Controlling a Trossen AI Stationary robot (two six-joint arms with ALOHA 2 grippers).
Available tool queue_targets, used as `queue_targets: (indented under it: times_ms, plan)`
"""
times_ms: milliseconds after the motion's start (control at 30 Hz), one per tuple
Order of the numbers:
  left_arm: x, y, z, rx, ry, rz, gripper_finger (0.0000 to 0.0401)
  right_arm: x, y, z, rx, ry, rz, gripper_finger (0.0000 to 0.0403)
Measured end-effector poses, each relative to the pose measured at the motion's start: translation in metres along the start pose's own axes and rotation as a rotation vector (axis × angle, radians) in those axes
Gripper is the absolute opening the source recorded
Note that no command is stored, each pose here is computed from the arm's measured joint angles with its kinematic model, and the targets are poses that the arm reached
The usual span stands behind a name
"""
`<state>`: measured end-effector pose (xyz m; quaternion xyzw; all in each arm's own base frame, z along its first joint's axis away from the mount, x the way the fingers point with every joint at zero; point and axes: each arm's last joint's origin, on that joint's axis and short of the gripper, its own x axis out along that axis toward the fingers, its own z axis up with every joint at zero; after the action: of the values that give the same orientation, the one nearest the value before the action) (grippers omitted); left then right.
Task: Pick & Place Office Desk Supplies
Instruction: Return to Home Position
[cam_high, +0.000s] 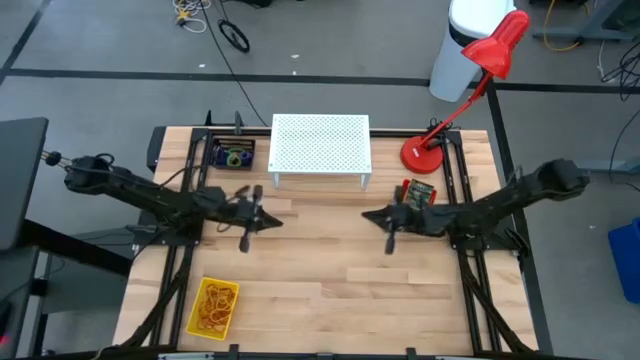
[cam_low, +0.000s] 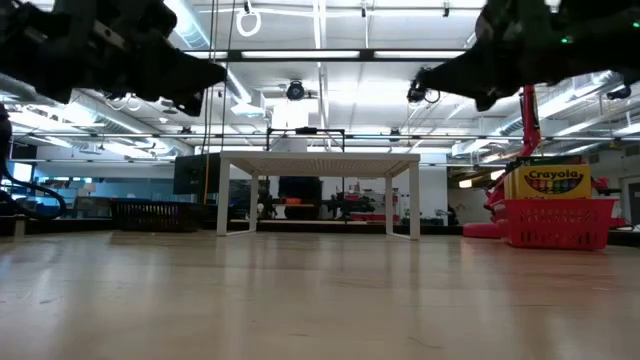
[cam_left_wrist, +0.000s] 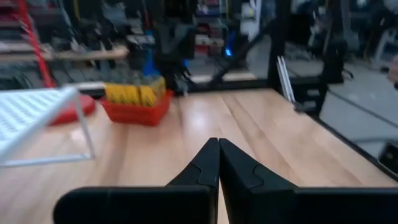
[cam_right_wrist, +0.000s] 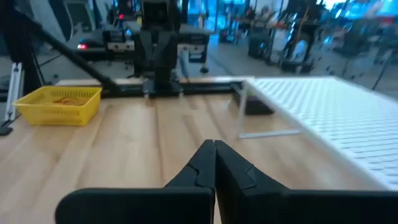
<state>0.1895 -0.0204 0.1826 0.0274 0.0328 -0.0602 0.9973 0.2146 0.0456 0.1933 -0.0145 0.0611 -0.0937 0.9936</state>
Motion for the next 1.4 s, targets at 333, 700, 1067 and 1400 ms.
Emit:
queue_targets:
  times_ms: [333,700,1067,1400]
  plan:
    - [-0.043,0.016,-0.018,-0.022,-0.152,0.135,0.0008,-0.056,-0.034,-0.001,-0.033,-0.144,0.002,0.0001]
    - [-0.06,0.032,-0.014,-0.005,-0.149,0.263,0.0008,-0.097,-0.071,-0.016,-0.011,-0.152,-0.074,0.0]
    - [-0.079,0.031,-0.012,-0.042,-0.159,0.304,0.0012,-0.109,-0.076,-0.025,-0.026,-0.13,-0.102,0.0]
    - [-0.099,0.031,-0.018,-0.073,-0.14,0.503,0.0012,-0.107,-0.078,-0.03,0.018,-0.118,-0.169,0.0]
